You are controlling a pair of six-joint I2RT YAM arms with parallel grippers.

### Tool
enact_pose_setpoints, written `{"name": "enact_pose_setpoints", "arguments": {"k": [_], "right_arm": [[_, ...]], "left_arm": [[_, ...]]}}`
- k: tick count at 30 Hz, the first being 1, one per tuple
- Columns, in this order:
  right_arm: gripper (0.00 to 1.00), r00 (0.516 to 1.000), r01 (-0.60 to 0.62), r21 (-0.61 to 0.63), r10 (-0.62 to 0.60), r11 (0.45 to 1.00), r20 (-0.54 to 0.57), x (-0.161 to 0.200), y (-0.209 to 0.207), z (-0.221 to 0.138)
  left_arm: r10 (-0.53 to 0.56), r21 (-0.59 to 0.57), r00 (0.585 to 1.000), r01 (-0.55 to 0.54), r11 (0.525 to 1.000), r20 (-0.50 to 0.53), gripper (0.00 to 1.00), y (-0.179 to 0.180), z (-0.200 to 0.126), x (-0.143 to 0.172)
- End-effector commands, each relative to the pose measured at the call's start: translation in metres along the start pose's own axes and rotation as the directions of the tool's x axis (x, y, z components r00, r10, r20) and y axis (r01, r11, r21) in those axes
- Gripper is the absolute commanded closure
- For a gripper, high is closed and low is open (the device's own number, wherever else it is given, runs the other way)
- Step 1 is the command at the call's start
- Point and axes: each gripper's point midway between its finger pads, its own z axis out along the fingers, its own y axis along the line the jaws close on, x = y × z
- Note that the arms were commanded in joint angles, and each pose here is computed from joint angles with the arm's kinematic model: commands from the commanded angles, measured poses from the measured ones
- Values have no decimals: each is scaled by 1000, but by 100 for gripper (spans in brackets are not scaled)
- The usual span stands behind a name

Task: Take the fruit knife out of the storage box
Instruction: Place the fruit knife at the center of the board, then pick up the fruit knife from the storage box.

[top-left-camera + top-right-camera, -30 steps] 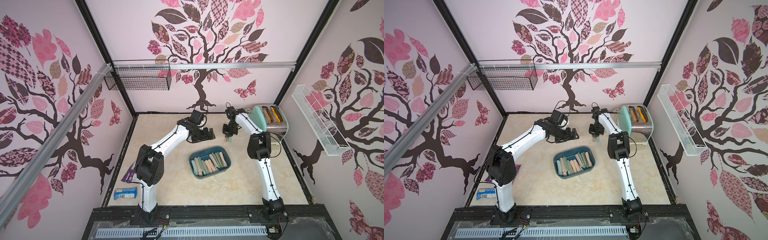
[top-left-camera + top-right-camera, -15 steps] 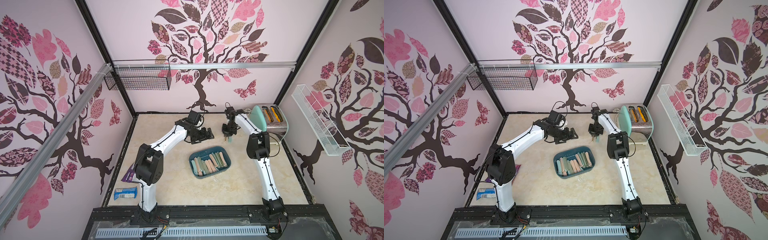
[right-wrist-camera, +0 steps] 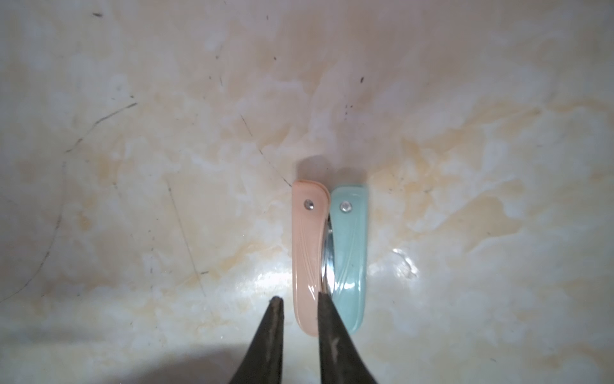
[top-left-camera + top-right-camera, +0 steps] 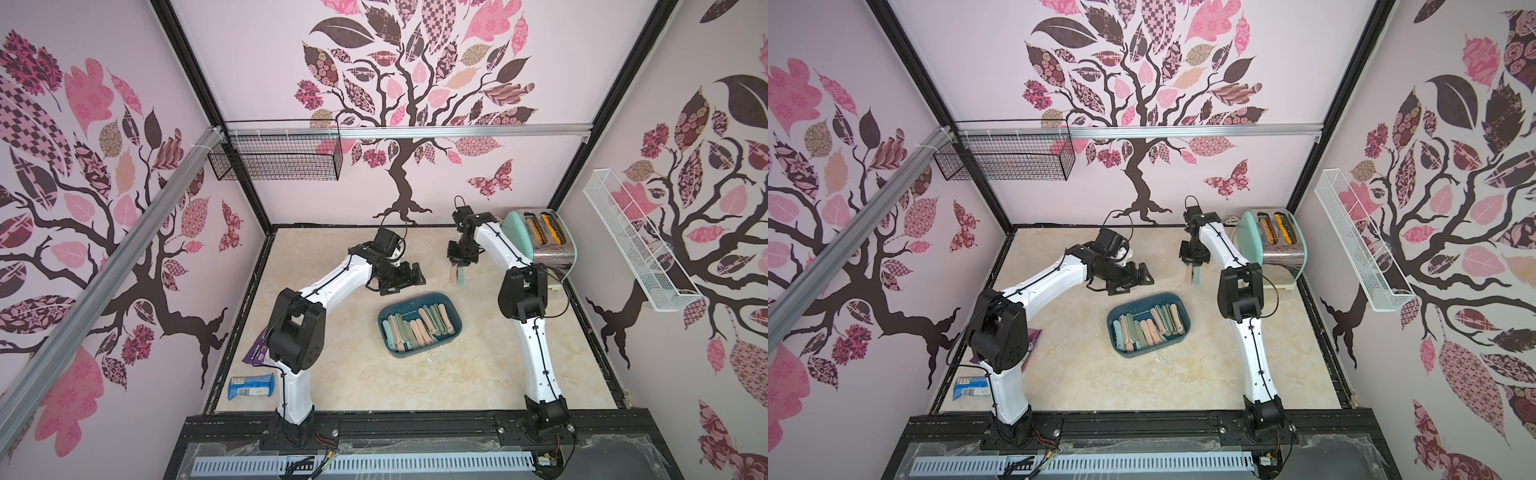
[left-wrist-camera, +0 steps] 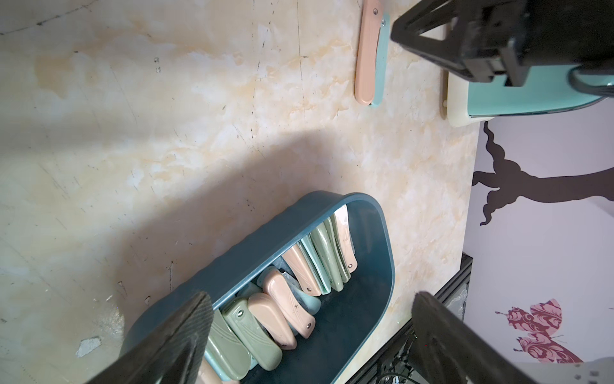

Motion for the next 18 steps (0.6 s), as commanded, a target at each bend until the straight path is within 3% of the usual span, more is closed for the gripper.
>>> {"name": "enact_pose_setpoints", "arguments": {"k": [1,11,18], "right_arm": [[79,998,-5,-11,6,1000,56,1,3,-38],[79,985,172,-16,-172,985,9,75,40,-66],[79,946,319,7,-318,948,-61,143,63,-57]], "left_arm": [[28,28,999,-29,999,38,2,-7,-23,3],[45,-14,998,-45,999,33,2,14,-58,55],[44,-63,999,-43,997,14,2,39,-79,100]]}}
